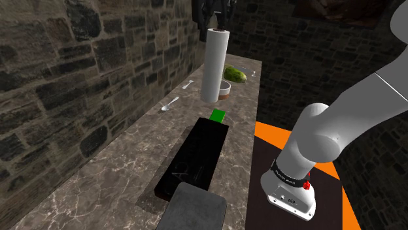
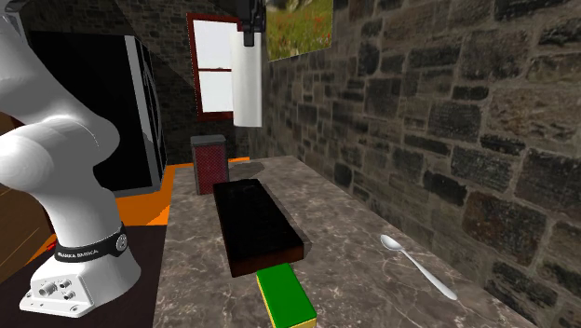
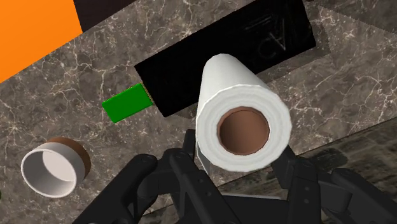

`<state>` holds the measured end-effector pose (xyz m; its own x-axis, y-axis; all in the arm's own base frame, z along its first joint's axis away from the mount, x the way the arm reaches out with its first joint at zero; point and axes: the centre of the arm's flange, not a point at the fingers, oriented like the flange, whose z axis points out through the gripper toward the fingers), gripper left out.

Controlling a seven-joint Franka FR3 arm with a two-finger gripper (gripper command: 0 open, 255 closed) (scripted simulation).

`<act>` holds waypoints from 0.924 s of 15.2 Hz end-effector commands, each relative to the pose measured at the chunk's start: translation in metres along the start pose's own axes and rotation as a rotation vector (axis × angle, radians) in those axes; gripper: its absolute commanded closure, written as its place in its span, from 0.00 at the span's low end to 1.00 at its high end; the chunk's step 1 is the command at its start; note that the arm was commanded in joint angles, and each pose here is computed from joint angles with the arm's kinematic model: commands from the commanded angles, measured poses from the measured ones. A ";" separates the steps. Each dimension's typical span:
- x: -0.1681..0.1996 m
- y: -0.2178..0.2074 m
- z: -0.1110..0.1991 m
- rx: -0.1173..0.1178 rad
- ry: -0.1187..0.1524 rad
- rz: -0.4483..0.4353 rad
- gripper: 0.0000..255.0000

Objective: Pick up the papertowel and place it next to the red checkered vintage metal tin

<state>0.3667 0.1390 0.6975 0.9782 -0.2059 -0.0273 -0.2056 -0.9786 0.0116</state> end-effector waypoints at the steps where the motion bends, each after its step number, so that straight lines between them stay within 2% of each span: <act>1: -0.009 -0.026 0.000 0.000 0.000 0.001 1.00; 14: -0.052 -0.192 -0.001 0.000 0.000 0.001 1.00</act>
<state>0.3584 0.3211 0.7000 0.9783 -0.2052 -0.0271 -0.2049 -0.9787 0.0127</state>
